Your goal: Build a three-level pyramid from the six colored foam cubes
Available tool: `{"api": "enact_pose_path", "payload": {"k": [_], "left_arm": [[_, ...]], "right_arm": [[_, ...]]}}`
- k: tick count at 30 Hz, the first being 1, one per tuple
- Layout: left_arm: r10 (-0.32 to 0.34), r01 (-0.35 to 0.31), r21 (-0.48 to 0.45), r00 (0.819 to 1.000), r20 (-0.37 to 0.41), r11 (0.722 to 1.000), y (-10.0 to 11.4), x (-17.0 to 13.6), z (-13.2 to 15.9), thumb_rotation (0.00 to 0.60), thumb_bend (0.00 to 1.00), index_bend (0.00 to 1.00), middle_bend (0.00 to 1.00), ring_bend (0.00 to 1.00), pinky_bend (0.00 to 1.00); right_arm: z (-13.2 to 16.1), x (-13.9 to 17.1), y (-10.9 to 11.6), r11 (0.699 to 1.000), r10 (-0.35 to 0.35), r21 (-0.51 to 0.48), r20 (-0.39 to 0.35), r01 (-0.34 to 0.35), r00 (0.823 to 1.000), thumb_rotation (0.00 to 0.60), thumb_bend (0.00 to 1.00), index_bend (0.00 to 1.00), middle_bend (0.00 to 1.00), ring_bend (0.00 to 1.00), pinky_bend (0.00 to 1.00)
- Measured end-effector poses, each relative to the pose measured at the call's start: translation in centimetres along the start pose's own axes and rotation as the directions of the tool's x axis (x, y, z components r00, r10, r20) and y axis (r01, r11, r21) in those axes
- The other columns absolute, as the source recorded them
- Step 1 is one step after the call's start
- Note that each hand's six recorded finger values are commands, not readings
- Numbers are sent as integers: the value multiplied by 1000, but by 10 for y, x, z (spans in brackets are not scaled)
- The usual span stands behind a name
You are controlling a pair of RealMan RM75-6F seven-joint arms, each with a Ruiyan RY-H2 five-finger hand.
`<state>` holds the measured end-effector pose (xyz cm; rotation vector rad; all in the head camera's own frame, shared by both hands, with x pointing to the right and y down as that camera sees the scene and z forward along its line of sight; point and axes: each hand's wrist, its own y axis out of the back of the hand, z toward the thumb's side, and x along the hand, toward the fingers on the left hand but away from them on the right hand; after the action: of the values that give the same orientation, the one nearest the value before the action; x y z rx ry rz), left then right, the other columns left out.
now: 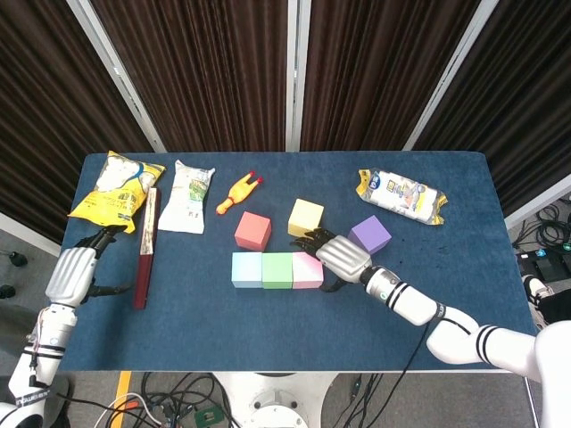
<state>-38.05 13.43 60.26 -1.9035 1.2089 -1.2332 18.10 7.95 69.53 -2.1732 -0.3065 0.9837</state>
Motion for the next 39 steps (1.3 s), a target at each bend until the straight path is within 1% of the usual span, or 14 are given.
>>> {"api": "enact_pose_path", "payload": {"k": [2, 5, 8, 11, 13, 15, 17, 20, 21, 24, 27, 31, 39], "left_arm": [[0, 0, 1, 1000, 1, 1000, 0, 0, 0, 600, 70, 171, 167, 251, 284], [2, -2, 2, 1000, 1, 1000, 1, 1, 1, 600, 70, 171, 167, 251, 285], [5, -5, 3, 1000, 1, 1000, 2, 1, 1, 600, 70, 171, 167, 251, 284], [8, -8, 4, 1000, 4, 1000, 3, 1, 1, 600, 70, 171, 167, 251, 284], [9, -9, 4, 1000, 6, 1000, 3, 1, 2, 600, 70, 171, 167, 251, 285], [12, -12, 4, 1000, 11, 1000, 3, 2, 3, 600, 70, 171, 167, 251, 284], [13, -13, 4, 1000, 14, 1000, 3, 2, 4, 600, 70, 171, 167, 251, 284], [14, -14, 4, 1000, 14, 1000, 3, 2, 4, 600, 70, 171, 167, 251, 284], [13, -13, 3, 1000, 13, 1000, 3, 3, 4, 600, 70, 171, 167, 251, 284], [12, -12, 6, 1000, 14, 1000, 3, 2, 4, 600, 70, 171, 167, 251, 284], [13, -13, 9, 1000, 14, 1000, 4, 2, 4, 600, 70, 171, 167, 251, 283], [15, -15, 8, 1000, 8, 1000, 5, 1, 4, 600, 70, 171, 167, 251, 283], [13, -13, 13, 1000, 4, 1000, 6, -1, 3, 600, 70, 171, 167, 251, 284]], "right_arm": [[0, 3, 2, 1000, -8, -11, 5, 8, 1000, 600, 101, 0, 82, 0, 0], [-2, 11, 9, 999, -38, -32, 12, 38, 999, 600, 101, 0, 105, 0, 0], [-7, 22, 24, 995, -89, -41, 31, 90, 996, 600, 101, 0, 134, 0, 0], [-18, 38, 40, 989, -139, -35, 73, 142, 988, 600, 101, 0, 166, 0, 0], [-32, 52, 50, 985, -166, -23, 121, 170, 979, 600, 101, 5, 192, 0, 0], [-46, 65, 59, 983, -180, -13, 176, 185, 968, 600, 101, 31, 208, 0, 0], [-58, 72, 61, 982, -179, -12, 223, 186, 958, 600, 101, 60, 209, 0, 0], [-77, 81, 56, 988, -144, -17, 299, 156, 943, 600, 101, 63, 188, 0, 0], [-85, 83, 52, 990, -123, -19, 325, 136, 938, 600, 101, 63, 180, 0, 0], [-101, 85, 44, 997, -74, -7, 368, 82, 927, 600, 101, 63, 161, 0, 0], [-110, 81, 38, 999, -47, 18, 386, 44, 921, 600, 101, 63, 147, 0, 0], [-113, 71, 33, 999, -26, 48, 384, 8, 923, 600, 101, 63, 144, 0, 0], [-111, 52, 28, 993, 10, 109, 352, -52, 936, 600, 105, 63, 142, 0, 0]]}}
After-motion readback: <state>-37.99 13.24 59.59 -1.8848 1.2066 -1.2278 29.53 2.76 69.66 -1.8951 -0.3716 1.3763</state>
